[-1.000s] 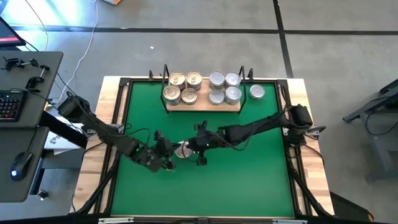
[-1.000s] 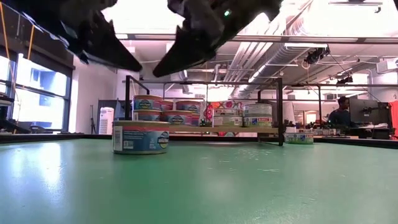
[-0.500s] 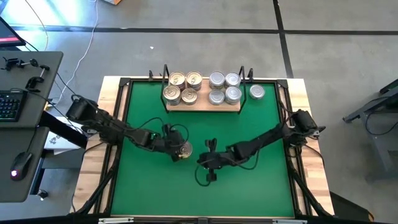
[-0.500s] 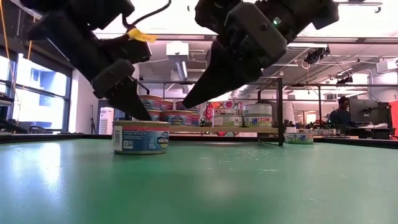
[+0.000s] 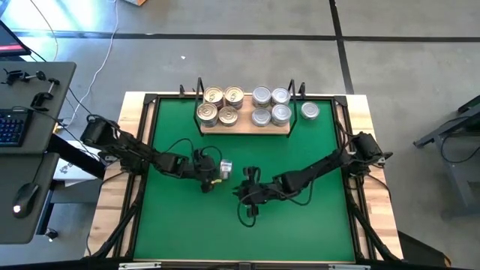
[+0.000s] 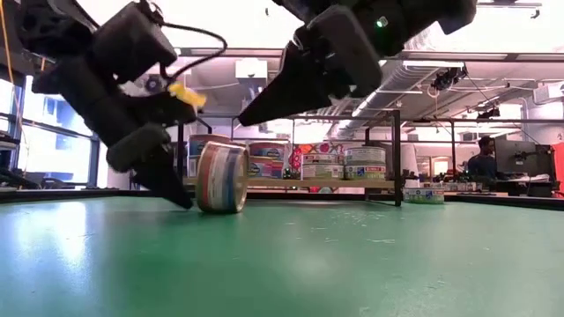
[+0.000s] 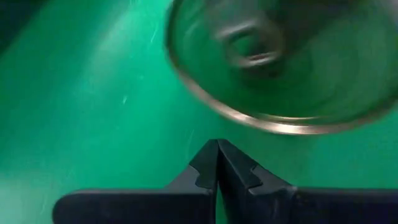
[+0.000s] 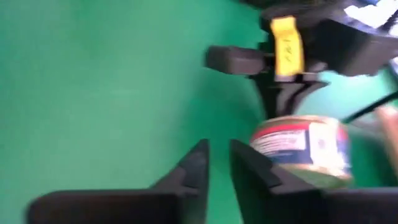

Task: Stack canned seafood by type on shelf
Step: Stack the blue pink tuna can on top of the other blue pink tuna can on the shelf

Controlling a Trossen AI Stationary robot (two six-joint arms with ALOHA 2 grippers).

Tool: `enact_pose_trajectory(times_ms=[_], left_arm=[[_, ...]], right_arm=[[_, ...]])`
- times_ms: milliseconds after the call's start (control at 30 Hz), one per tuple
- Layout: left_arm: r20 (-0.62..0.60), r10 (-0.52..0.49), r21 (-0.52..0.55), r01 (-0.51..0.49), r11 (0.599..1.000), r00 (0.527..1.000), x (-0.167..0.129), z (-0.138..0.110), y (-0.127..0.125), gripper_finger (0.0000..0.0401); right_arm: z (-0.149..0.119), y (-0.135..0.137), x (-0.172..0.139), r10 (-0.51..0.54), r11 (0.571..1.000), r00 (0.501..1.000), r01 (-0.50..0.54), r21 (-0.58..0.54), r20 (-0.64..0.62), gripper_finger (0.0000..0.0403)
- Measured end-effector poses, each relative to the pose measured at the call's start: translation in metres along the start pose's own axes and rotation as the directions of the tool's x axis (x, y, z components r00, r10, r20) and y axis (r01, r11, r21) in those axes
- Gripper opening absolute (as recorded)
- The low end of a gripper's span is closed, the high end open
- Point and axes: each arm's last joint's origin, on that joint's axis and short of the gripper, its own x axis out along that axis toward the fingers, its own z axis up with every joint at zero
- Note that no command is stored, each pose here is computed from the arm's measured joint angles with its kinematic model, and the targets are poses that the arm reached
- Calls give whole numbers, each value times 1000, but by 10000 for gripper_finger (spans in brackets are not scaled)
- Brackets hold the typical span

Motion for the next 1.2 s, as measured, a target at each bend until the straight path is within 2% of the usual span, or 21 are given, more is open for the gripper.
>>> enact_pose_trajectory(times_ms=[100,200,300,400,567,733,900,1000,1100,1200], left_arm=[[28,-9,0,9,1000,1000,-2,3,-2,0],[29,25,14,-26,1000,999,-2,1,0,0],[92,92,-5,-92,996,992,-3,5,1,0],[134,137,-14,-136,991,982,-1,11,6,0],[210,177,1,-181,983,962,4,25,19,0],[277,167,40,-185,982,946,5,36,26,0],[297,119,60,-143,988,947,6,40,26,0],[297,118,61,-142,988,948,6,40,26,0],[294,96,69,-121,990,951,6,40,25,0],[289,66,84,-94,992,955,6,40,24,0]], right_arm=[[4,-8,1,-84,994,996,82,-74,-25,96],[3,-27,4,-129,988,984,117,-99,-126,160],[-9,-53,8,-156,986,951,135,-98,-266,215],[-23,-82,16,-139,990,930,129,-51,-341,242],[-33,-118,32,-118,993,946,112,-36,-302,248],[-30,-131,38,-58,998,977,51,-38,-205,248],[-22,-114,37,25,998,986,-34,-55,-164,248],[-16,-97,34,48,993,987,-64,-103,-155,248],[-6,-83,31,-10,991,988,-10,-135,-151,248],[6,-77,27,-57,994,987,42,-98,-151,251]])
